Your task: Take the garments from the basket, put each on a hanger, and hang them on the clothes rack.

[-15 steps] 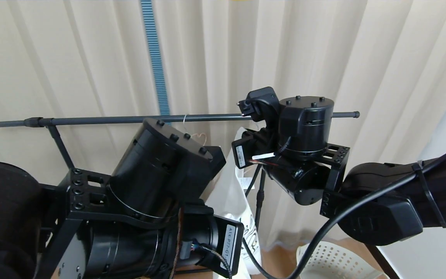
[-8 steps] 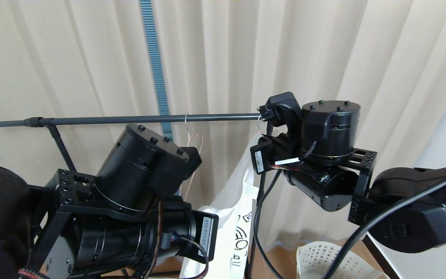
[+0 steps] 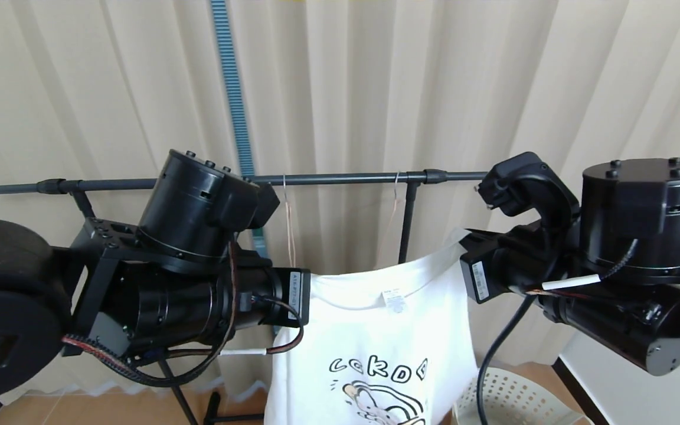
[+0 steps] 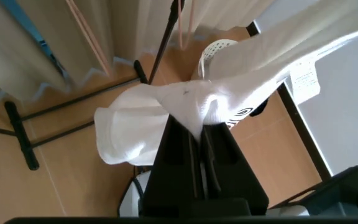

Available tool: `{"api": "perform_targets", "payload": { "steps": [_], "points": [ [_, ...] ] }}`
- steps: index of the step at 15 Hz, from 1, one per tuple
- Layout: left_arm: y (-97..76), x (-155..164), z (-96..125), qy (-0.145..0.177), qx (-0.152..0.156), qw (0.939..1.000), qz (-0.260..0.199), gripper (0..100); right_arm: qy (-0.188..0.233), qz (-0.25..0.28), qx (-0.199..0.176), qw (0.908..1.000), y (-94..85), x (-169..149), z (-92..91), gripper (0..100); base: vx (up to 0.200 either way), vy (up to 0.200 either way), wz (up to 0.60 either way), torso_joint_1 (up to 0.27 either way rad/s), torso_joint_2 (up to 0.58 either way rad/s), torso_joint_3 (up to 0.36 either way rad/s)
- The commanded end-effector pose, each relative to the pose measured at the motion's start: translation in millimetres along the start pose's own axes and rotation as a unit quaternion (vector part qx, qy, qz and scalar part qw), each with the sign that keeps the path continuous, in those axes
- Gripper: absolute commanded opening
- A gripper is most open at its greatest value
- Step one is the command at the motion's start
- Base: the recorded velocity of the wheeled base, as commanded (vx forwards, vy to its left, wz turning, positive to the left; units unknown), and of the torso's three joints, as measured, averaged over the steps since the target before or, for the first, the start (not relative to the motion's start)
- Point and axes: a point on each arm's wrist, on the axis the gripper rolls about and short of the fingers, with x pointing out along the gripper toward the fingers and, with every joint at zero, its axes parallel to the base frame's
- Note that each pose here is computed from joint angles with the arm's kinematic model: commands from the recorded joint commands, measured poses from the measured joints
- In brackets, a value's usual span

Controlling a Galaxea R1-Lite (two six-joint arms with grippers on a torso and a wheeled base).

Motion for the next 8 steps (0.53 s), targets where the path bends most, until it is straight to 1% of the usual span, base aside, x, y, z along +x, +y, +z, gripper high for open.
{"api": "perform_targets", "payload": {
  "steps": [1,4,8],
  "points": [
    [-2.7,20.7,5.8,-0.003,-0.001,0.9999,0.012,0,0.001,0.001,-0.002,1.0000,-7.9,-14.7,3.5,0,0.000,0.000,0.00,0.000,0.00,0.000],
    [-6.3,30.2,13.0,-0.015,-0.004,0.9998,0.011,0,0.008,0.002,-0.011,0.9999,-6.2,-11.9,0.7,0,0.000,0.000,0.00,0.000,0.00,0.000],
    [-4.3,31.5,13.9,-0.015,-0.005,0.9998,0.014,0,0.010,-0.003,-0.011,0.9999,-8.8,-11.0,-0.1,0,0.000,0.000,0.00,0.000,0.00,0.000]
  ]
}}
